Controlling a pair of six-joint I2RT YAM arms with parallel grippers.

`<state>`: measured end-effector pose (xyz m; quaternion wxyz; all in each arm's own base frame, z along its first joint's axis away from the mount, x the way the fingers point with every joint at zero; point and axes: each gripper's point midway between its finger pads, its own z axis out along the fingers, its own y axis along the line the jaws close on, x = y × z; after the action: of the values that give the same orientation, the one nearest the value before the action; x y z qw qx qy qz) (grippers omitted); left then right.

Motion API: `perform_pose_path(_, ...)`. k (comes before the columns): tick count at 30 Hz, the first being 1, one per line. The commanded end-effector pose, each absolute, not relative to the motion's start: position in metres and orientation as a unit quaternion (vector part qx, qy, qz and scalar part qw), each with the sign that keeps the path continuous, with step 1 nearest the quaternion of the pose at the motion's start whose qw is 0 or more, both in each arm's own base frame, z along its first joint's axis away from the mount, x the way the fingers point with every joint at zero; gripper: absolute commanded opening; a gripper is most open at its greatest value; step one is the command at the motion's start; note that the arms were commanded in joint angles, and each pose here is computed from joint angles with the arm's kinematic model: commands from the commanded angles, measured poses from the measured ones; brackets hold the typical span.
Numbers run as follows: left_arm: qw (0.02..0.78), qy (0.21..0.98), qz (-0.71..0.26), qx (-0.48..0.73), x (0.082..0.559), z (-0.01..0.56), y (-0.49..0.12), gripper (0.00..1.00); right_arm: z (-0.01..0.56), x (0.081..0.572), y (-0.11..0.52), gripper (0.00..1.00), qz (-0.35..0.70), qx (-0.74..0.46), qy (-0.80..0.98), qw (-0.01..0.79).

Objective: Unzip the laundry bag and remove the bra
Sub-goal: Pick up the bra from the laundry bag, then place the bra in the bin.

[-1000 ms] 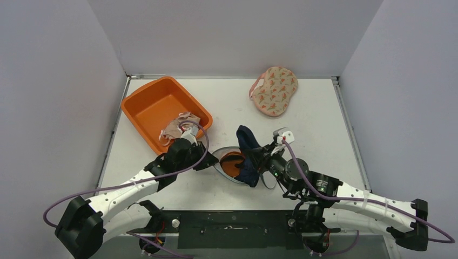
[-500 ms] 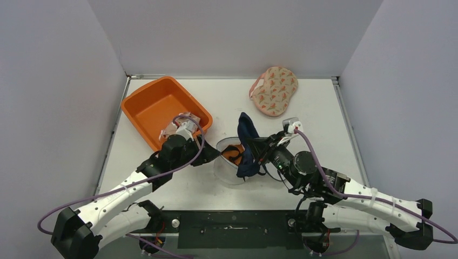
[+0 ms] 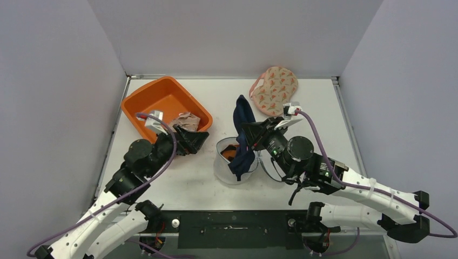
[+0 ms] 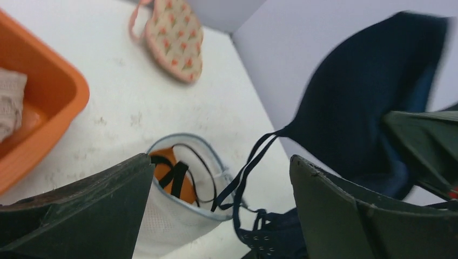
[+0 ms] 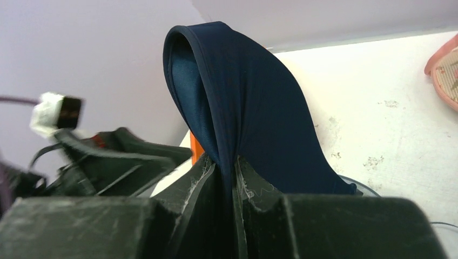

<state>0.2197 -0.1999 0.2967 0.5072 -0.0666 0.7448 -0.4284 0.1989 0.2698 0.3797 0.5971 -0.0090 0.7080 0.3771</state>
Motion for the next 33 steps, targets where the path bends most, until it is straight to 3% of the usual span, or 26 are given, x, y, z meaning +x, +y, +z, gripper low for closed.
perform_pose_path(1, 0.636, 0.622, -0.457, -0.012, 0.211, 0.381, -0.183, 0.96, 0.396, 0.216, 0.269, 0.05, 0.373, 0.067, 0.71, 0.594)
perform_pose_path(5, 0.679, 0.556, -0.473, 0.073, 0.189, 0.425, -0.19, 0.96, 0.405, 0.224, 0.276, 0.05, 0.375, 0.106, 0.709, 0.588)
perform_pose_path(12, 0.644, 0.576, -0.474, 0.17, 0.183, 0.435, -0.223, 0.96, 0.41, 0.236, 0.293, 0.05, 0.388, 0.155, 0.702, 0.576)
perform_pose_path(24, 0.609, 0.597, -0.472, 0.221, 0.175, 0.398, -0.262, 0.96, 0.419, 0.248, 0.324, 0.05, 0.433, 0.186, 0.686, 0.555)
perform_pose_path(33, 0.644, 0.644, -0.376, 0.17, 0.208, 0.365, -0.253, 0.96, 0.423, 0.248, 0.336, 0.05, 0.459, 0.186, 0.681, 0.539)
